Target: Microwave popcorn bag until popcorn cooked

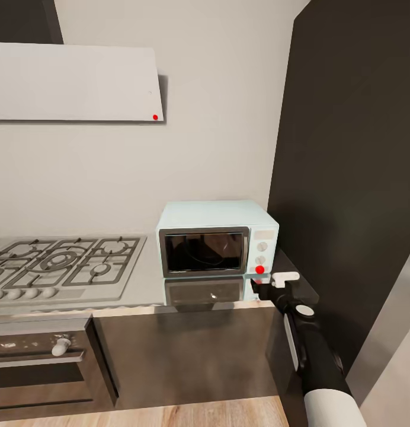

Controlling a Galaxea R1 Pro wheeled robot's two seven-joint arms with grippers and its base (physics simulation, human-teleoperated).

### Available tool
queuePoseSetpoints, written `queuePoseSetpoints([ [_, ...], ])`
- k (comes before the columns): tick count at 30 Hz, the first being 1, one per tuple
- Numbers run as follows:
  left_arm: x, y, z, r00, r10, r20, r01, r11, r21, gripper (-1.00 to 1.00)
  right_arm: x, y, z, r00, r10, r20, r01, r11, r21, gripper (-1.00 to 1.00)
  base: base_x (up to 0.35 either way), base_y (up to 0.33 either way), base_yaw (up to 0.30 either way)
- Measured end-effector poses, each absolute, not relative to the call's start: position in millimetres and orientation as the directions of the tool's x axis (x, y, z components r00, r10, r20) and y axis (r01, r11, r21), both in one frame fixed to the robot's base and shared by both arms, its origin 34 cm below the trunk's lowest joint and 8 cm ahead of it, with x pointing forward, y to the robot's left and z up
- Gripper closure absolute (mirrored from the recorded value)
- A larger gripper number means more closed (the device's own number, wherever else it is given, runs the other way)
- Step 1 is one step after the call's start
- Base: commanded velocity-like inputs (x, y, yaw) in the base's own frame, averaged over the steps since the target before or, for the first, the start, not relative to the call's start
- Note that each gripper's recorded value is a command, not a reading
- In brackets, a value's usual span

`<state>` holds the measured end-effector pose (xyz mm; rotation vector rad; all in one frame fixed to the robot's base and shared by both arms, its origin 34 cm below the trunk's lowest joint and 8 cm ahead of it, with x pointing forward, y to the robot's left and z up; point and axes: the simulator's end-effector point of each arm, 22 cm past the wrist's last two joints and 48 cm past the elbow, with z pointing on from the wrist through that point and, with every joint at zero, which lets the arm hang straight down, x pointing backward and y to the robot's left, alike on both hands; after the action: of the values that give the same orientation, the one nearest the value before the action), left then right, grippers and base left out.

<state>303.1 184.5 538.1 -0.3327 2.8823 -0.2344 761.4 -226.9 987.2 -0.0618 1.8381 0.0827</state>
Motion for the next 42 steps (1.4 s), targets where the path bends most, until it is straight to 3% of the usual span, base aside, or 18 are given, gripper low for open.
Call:
queuePoseSetpoints([
  [13,303.1,185.8,538.1,-0.947,-0.243,-0.209,-0.206,0.961,-0.182,-1.00,761.3,-231.3,987.5,-0.265,-0.005,-0.964,-0.076,0.997,0.015,-1.00,0.198,0.000,0.000],
  [42,302.9,185.7,537.9,-0.947,-0.246,-0.207,-0.209,0.961,-0.183,-1.00,759.0,-264.2,963.2,-0.313,-0.037,-0.949,-0.044,0.999,-0.024,-1.00,0.005,0.000,0.000],
])
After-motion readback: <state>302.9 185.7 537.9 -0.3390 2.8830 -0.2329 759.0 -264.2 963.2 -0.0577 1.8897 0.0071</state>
